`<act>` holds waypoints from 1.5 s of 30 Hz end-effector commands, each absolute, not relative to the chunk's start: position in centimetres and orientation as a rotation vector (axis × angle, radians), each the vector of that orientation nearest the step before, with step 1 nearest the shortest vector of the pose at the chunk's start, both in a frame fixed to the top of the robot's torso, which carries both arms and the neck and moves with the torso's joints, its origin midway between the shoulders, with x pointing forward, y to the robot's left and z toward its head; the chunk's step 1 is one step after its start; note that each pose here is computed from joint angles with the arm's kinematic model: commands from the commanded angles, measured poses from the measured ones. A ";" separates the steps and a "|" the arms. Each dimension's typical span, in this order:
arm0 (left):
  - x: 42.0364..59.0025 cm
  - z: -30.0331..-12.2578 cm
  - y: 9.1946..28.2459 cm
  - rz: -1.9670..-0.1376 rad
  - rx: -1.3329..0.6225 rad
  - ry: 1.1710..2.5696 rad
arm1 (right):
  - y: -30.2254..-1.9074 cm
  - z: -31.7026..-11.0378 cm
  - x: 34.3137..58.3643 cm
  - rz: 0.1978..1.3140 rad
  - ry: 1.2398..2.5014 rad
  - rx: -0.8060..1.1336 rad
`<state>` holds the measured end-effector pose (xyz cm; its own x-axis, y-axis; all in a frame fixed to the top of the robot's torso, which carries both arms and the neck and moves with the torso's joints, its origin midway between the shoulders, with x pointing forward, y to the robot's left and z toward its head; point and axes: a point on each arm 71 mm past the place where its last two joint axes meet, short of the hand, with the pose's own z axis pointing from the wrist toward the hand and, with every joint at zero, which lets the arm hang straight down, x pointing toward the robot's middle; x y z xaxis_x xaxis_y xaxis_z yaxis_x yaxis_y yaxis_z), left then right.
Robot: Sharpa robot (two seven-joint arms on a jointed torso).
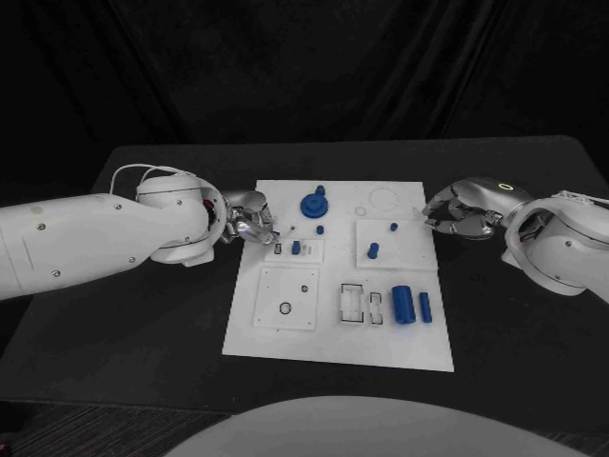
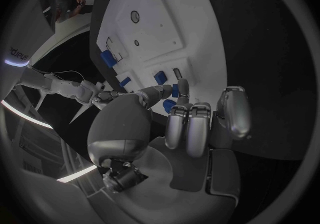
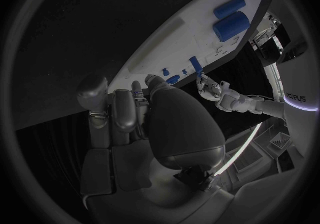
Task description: Assemble the parts on the task board
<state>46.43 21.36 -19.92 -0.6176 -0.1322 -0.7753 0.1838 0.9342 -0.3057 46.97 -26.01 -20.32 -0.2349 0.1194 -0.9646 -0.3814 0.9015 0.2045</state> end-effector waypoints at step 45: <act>48.9 -19.4 21.2 -0.305 -0.132 2.404 | -26.2 -20.6 46.9 0.450 1.770 -0.184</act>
<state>48.86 21.01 -19.48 -0.7579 -0.1886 -0.6245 0.0036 0.9561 -0.2931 46.94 -26.11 -20.51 -0.2457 0.1159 -0.9624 -0.3699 0.9065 0.2036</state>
